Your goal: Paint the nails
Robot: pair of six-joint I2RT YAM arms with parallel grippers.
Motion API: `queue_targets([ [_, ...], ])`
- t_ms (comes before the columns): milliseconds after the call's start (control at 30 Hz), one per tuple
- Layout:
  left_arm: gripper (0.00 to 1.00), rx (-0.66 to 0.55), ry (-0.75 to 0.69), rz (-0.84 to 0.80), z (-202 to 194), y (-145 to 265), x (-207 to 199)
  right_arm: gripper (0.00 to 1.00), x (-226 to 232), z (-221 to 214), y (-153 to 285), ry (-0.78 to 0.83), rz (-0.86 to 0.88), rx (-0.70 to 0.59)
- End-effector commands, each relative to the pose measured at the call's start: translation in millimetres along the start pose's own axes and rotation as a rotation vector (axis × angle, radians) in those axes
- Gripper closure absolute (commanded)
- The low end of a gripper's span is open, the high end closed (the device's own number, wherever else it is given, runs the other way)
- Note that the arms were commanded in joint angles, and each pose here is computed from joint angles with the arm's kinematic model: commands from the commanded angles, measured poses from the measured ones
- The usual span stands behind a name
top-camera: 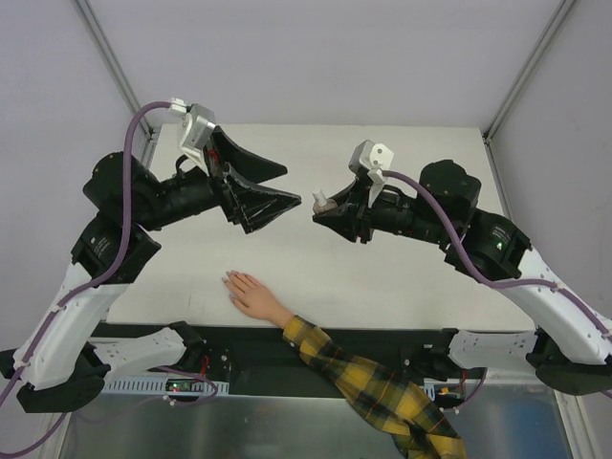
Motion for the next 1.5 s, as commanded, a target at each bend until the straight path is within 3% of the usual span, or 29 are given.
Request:
queue_targets([
  [0, 0.26, -0.098, 0.101, 0.182, 11, -7, 17, 1.0, -25, 19, 7, 0.073, -0.352, -0.039],
  [300, 0.32, -0.07, 0.109, 0.224, 4, -32, 30, 1.0, -25, 25, -5, 0.093, -0.382, -0.032],
  [433, 0.39, -0.044, 0.101, 0.245, -4, -42, 37, 1.0, -25, 24, -8, 0.095, -0.382, -0.027],
  [767, 0.77, 0.051, 0.125, 0.141, -21, -52, 35, 1.0, -24, 28, -7, 0.094, -0.385, -0.042],
  [900, 0.99, 0.14, 0.124, 0.0, -34, -53, 27, 1.0, -16, 27, -7, 0.105, -0.297, -0.049],
  [967, 1.0, 0.21, 0.124, -0.156, -40, -49, 15, 1.0, -8, 24, -5, 0.121, -0.194, -0.046],
  [1033, 1.0, 0.265, 0.095, -0.313, -41, -45, 6, 1.0, 8, 21, -3, 0.088, 0.049, -0.051],
  [1067, 1.0, 0.32, 0.085, -0.486, -43, -35, -7, 1.0, 15, 20, -1, 0.063, 0.162, -0.059],
  [1100, 1.0, 0.336, 0.042, -0.59, -44, -30, -14, 1.0, 34, 15, 3, 0.034, 0.42, -0.063],
  [1167, 1.0, 0.342, -0.021, -0.732, -44, -14, -26, 1.0, 53, 12, 11, -0.039, 0.731, -0.087],
  [1200, 1.0, 0.346, -0.029, -0.763, -46, -11, -28, 1.0, 58, 21, 10, -0.032, 0.789, -0.139],
  [1300, 1.0, 0.335, -0.061, -0.805, -39, -4, -35, 1.0, 62, 21, 12, -0.089, 0.827, -0.12],
  [1433, 0.99, 0.278, -0.087, -0.695, -30, -5, -34, 1.0, 52, 23, 13, -0.104, 0.74, -0.131],
  [1467, 0.75, 0.234, -0.096, -0.593, -25, -8, -30, 1.0, 44, 24, 12, -0.105, 0.674, -0.14],
])
Point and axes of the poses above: each gripper's point midway between its finger pads, its own y axis back along the fingers, its own x axis along the line the jaws close on, z = x × y, the point moved 8 cm from there along y, back along the fingers, and after that the axes turned 1 degree about y, right-handed, at the moved point
